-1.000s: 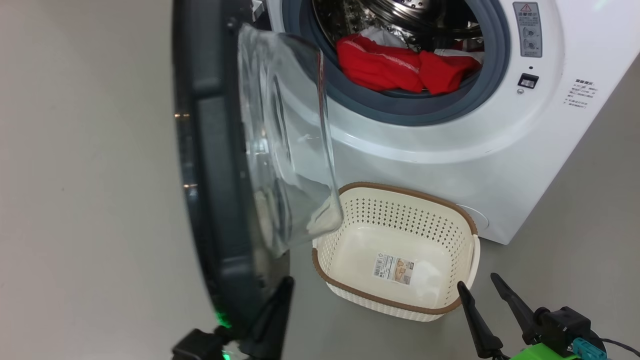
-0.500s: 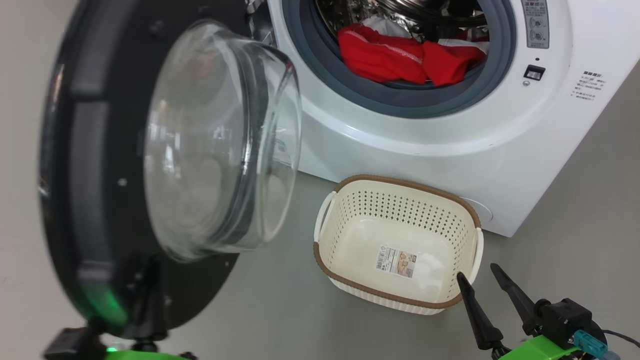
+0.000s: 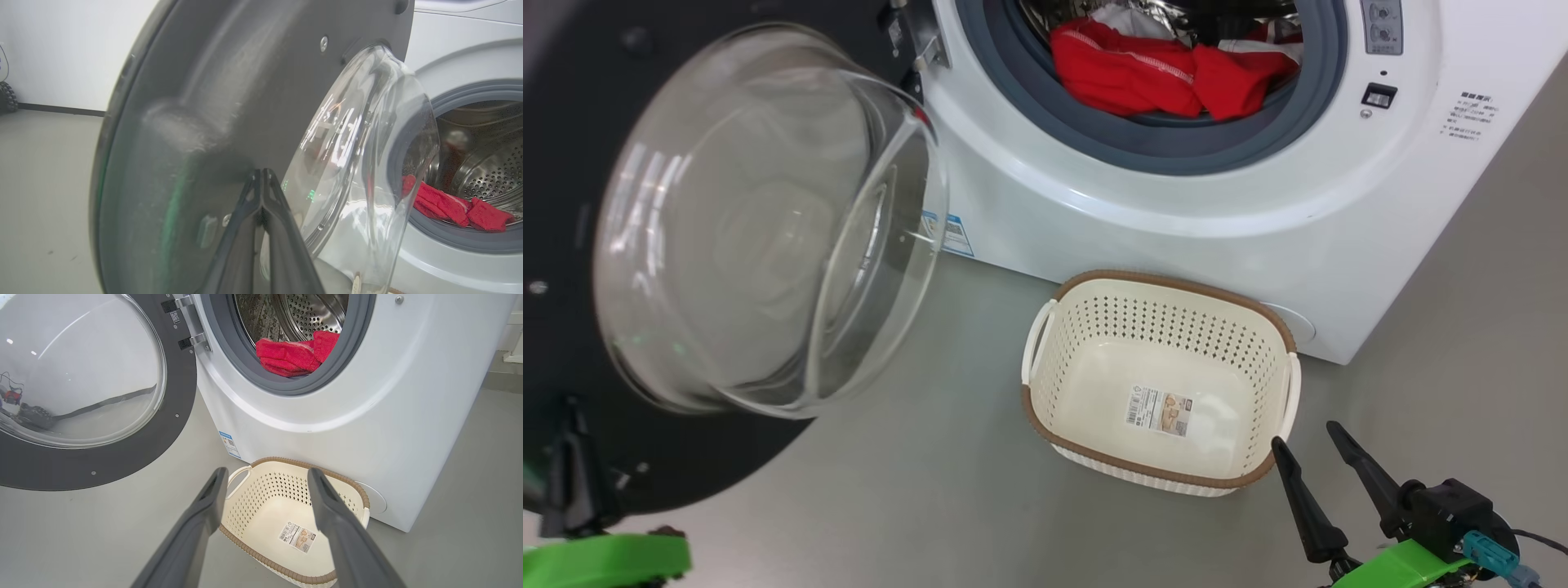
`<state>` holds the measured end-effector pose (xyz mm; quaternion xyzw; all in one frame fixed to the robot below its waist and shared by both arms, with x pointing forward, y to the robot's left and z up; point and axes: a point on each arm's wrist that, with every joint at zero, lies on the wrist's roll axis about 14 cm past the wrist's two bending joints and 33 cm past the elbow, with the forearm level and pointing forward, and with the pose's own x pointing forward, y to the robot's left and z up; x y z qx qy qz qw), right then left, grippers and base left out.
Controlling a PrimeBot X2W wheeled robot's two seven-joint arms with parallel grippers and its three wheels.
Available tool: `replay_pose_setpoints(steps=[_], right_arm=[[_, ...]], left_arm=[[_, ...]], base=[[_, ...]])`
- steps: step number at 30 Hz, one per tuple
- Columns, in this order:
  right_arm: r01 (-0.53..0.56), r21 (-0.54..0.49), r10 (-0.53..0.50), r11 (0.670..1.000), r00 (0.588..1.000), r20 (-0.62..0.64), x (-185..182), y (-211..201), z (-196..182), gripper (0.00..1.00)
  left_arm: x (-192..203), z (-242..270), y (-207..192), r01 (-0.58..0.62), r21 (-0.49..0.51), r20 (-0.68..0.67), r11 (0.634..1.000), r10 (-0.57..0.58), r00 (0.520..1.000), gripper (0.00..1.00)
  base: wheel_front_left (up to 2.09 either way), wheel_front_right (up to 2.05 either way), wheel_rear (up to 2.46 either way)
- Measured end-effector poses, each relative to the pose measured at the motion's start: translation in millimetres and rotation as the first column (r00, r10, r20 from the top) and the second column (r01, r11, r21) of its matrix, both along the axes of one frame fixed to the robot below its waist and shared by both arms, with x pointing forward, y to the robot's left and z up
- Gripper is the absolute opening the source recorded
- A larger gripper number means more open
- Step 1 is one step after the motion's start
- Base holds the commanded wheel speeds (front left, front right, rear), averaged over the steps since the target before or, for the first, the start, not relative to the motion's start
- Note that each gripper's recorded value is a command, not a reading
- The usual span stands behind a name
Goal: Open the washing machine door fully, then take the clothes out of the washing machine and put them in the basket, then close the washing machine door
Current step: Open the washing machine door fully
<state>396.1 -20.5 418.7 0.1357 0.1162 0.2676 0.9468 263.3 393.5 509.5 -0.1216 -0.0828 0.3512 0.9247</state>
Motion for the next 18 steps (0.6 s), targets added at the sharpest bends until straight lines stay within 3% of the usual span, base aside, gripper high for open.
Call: replay_pose_setpoints(steps=[18], right_arm=[[0.008, -0.014, -0.008, 1.0, 1.0, 0.007, 10.5, -6.9, -4.1, 1.0]], left_arm=[[16.9, -0.8, 56.3, -0.091, 0.024, -0.053, 0.996, 0.092, 0.994, 0.0]], base=[[0.0, 0.0, 0.0]])
